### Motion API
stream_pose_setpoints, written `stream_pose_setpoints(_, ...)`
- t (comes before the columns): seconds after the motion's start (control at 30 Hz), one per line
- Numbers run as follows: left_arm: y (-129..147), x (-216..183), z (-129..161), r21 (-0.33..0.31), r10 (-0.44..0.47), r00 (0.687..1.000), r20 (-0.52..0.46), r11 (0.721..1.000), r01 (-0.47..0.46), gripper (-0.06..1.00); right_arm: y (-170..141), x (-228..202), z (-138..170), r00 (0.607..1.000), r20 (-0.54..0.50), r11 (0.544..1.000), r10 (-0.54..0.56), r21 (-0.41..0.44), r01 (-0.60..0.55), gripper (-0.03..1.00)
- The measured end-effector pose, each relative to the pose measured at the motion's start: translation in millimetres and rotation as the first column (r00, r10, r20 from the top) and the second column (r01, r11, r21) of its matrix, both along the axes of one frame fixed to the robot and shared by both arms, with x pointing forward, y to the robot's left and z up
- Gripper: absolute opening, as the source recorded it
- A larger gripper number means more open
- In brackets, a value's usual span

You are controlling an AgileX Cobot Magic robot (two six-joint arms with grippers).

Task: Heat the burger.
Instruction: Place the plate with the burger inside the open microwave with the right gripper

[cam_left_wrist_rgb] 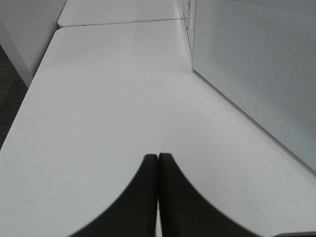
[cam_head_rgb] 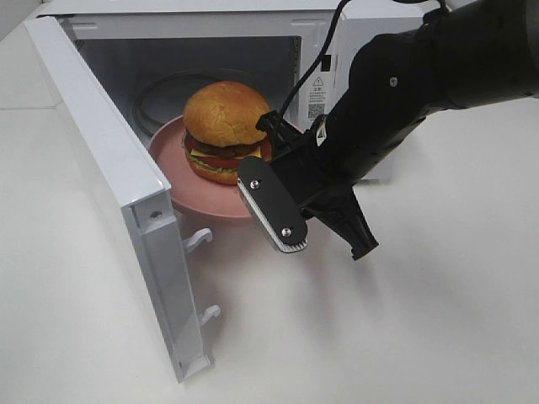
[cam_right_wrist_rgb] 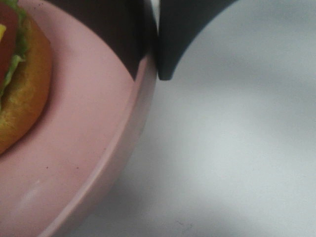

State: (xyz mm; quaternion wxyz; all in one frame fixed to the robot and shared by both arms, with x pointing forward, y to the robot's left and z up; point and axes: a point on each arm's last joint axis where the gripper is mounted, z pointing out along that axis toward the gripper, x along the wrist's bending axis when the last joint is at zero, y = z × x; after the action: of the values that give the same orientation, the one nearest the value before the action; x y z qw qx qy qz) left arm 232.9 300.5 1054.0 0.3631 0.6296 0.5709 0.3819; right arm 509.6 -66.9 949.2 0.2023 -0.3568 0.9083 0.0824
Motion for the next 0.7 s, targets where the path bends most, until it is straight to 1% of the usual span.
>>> stream_pose_setpoints(0.3,0,0,0,0.0,0.0,1.0,0.0,1.0,0.0,0.0,16,19,1,1.0,-0.025,1.0,0.001,-0.006,-0.001,0.03)
stream_pose_setpoints(0.7,0,0,0,0.0,0.0,1.0,0.0,1.0,0.0,0.0,20,55,-3,0.997,-0.057,0.999,-0.054,-0.012,0.053,0.03)
